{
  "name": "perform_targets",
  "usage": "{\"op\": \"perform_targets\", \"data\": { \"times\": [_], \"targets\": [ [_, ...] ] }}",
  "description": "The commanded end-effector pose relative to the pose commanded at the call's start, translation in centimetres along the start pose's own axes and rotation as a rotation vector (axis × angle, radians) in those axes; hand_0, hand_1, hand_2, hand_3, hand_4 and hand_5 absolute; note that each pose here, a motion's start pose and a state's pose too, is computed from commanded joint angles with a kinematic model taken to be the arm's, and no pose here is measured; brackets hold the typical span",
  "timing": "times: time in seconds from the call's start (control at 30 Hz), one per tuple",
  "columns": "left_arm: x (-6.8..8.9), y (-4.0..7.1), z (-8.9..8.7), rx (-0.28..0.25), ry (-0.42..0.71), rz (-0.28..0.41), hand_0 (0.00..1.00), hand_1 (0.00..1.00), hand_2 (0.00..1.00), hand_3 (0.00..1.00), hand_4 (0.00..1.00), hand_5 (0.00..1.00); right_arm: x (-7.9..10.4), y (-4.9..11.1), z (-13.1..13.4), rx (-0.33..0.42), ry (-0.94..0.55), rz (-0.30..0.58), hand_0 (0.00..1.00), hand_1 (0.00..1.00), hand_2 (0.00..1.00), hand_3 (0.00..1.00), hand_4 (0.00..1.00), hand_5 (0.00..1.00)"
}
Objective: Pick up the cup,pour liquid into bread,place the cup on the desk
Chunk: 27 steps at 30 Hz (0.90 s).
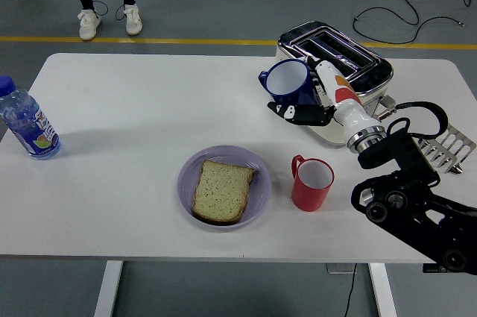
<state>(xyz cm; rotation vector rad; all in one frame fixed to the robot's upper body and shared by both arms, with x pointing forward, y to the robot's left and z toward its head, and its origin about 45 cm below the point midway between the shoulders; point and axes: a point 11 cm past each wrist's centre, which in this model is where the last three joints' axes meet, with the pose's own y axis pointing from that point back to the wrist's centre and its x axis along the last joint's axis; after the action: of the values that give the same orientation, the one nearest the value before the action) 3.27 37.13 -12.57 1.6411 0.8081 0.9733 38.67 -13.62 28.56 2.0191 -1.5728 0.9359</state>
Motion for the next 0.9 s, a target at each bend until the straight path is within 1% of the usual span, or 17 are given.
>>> {"op": "perform_targets", "data": {
  "times": [0.07, 0.1, 0.13, 0.2, 0.33, 0.4, 0.43, 0.5, 0.57, 0.63, 0.7, 0.77, 0.9],
  "targets": [
    [0.0, 0.0, -0.1, 0.001, 0.0, -0.001, 0.656, 0.694, 0.712, 0.606, 0.343, 0.925, -0.5, -0.6, -0.4, 0.029, 0.109, -0.024, 0.309, 0.324, 0.501, 0.53, 0.72, 0.002],
    [0.0, 0.0, -0.1, 0.002, -0.001, -0.001, 0.656, 0.694, 0.712, 0.606, 0.343, 0.925, -0.9, -0.7, -0.8, 0.057, 0.176, -0.037, 0.309, 0.324, 0.501, 0.53, 0.72, 0.002],
    [0.0, 0.0, -0.1, 0.002, -0.001, -0.001, 0.656, 0.694, 0.712, 0.606, 0.343, 0.925, -1.1, -0.8, -1.0, 0.068, 0.208, -0.042, 0.309, 0.324, 0.501, 0.53, 0.72, 0.002],
    [0.0, 0.0, -0.1, 0.002, 0.001, -0.002, 0.656, 0.694, 0.712, 0.606, 0.343, 0.925, -2.2, -1.2, -1.8, 0.119, 0.337, -0.074, 0.309, 0.324, 0.501, 0.53, 0.72, 0.002],
    [-0.1, 0.0, -0.1, 0.003, 0.002, -0.004, 0.656, 0.694, 0.711, 0.607, 0.343, 0.926, -3.4, -1.6, -3.0, 0.207, 0.509, -0.099, 0.307, 0.324, 0.5, 0.531, 0.716, 0.002],
    [-0.1, 0.0, -0.1, 0.004, 0.001, -0.004, 0.656, 0.694, 0.711, 0.607, 0.343, 0.926, -3.8, -1.7, -3.4, 0.239, 0.569, -0.103, 0.307, 0.324, 0.5, 0.531, 0.716, 0.002],
    [-0.1, 0.0, -0.2, 0.006, 0.001, -0.005, 0.656, 0.694, 0.711, 0.607, 0.343, 0.926, -4.1, -1.9, -3.6, 0.268, 0.629, -0.109, 0.307, 0.324, 0.5, 0.531, 0.716, 0.002],
    [-0.2, 0.0, -0.3, 0.008, 0.002, -0.006, 0.656, 0.694, 0.712, 0.608, 0.342, 0.926, -4.9, -1.6, -3.6, 0.308, 0.719, -0.125, 0.309, 0.314, 0.499, 0.534, 0.7, 0.002],
    [-0.2, 0.0, -0.4, 0.009, 0.002, -0.006, 0.656, 0.694, 0.712, 0.608, 0.342, 0.926, -5.1, -1.8, -4.0, 0.344, 0.784, -0.128, 0.309, 0.314, 0.499, 0.534, 0.7, 0.002],
    [-0.2, -0.1, -0.4, 0.011, 0.002, -0.007, 0.656, 0.694, 0.712, 0.608, 0.342, 0.926, -5.6, -1.8, -4.2, 0.384, 0.856, -0.138, 0.309, 0.314, 0.499, 0.534, 0.7, 0.002],
    [-0.2, -0.1, -0.5, 0.012, 0.001, -0.007, 0.656, 0.694, 0.712, 0.607, 0.343, 0.926, -6.0, -1.7, -4.3, 0.406, 0.899, -0.147, 0.309, 0.314, 0.498, 0.535, 0.698, 0.002],
    [-0.2, -0.1, -0.5, 0.012, 0.002, -0.007, 0.656, 0.694, 0.712, 0.607, 0.343, 0.926, -6.3, -1.8, -4.2, 0.422, 0.939, -0.155, 0.309, 0.314, 0.498, 0.535, 0.698, 0.002],
    [-0.2, -0.1, -0.6, 0.013, 0.002, -0.007, 0.655, 0.695, 0.712, 0.607, 0.343, 0.927, -6.5, -2.2, -4.1, 0.429, 0.991, -0.145, 0.31, 0.315, 0.497, 0.535, 0.696, 0.002]
  ]
}}
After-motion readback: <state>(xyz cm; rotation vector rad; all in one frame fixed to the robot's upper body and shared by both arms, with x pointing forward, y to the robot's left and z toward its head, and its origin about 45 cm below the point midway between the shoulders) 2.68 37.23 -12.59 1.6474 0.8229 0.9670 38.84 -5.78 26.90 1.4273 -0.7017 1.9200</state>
